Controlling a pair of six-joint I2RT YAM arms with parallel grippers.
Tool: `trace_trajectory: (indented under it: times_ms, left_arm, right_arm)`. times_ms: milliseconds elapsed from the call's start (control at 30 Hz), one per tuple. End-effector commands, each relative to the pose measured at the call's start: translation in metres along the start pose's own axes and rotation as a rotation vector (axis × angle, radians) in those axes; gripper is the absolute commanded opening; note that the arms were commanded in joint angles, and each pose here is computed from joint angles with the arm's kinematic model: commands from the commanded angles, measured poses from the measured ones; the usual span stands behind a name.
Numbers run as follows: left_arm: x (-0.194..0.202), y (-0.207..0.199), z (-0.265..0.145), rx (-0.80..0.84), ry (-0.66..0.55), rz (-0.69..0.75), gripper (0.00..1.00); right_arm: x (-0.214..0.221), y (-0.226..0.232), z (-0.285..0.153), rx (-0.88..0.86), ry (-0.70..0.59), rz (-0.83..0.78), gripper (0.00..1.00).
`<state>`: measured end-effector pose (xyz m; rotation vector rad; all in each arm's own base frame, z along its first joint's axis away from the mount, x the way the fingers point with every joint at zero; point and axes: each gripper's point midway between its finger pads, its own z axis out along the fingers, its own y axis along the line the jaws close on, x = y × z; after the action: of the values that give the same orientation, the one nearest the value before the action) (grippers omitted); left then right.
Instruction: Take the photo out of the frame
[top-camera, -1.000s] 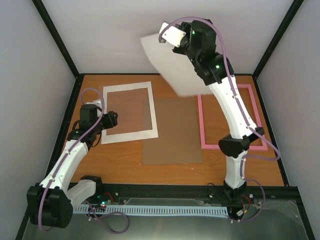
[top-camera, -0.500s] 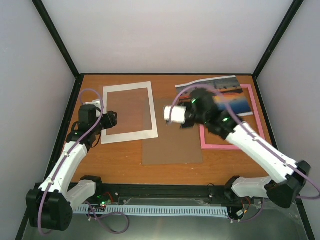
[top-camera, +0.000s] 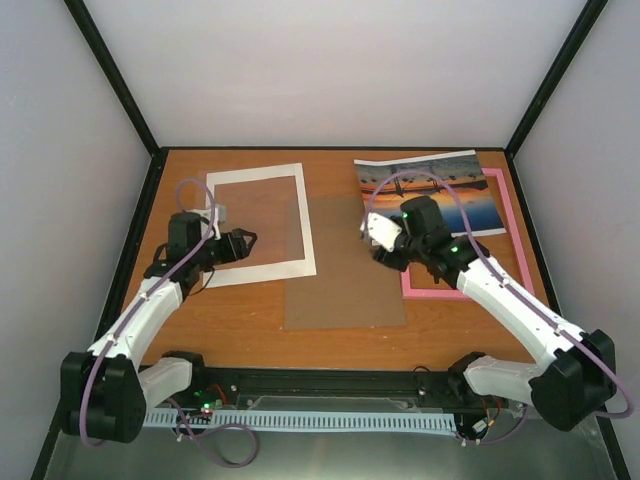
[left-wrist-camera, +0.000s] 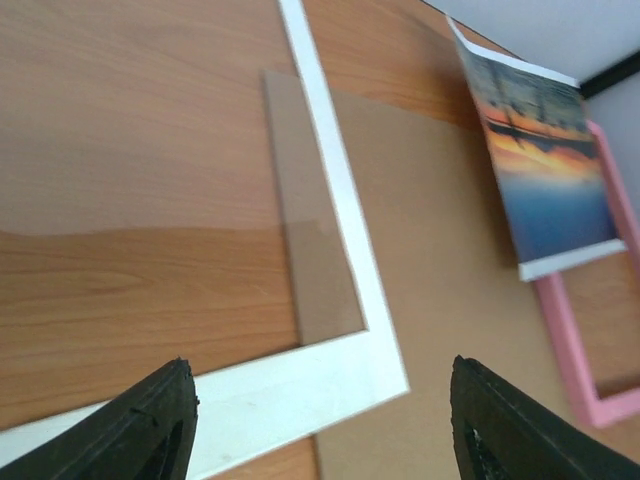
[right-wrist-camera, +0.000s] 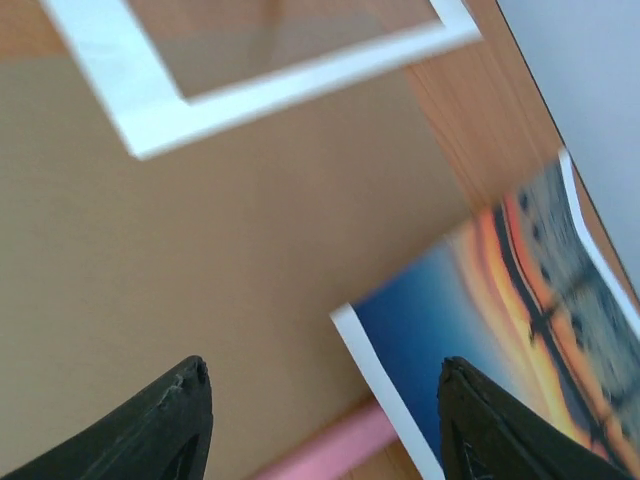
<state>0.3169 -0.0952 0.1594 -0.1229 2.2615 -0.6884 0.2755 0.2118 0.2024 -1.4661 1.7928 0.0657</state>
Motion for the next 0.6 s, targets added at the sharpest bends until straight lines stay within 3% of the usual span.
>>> trace_trajectory:
  times_ms: [0, 267, 567]
  left_arm:
    - [0.006, -0.058, 0.012, 0.268, 0.017, -0.040, 0.70]
    - [0.004, -0.104, 0.080, 0.306, 0.085, -0.071, 0.69]
    - [0.016, -0.161, 0.175, 0.379, 0.198, -0.050, 0.65]
  right_arm:
    - [0.054, -0.036, 0.012, 0.079, 0.089, 0.222, 0.61]
    - [0.115, -0.064, 0.006, 0.122, 0.167, 0.591, 0.64]
    - [0.121, -0.073, -0.012, 0.080, 0.096, 0.816, 0.66]
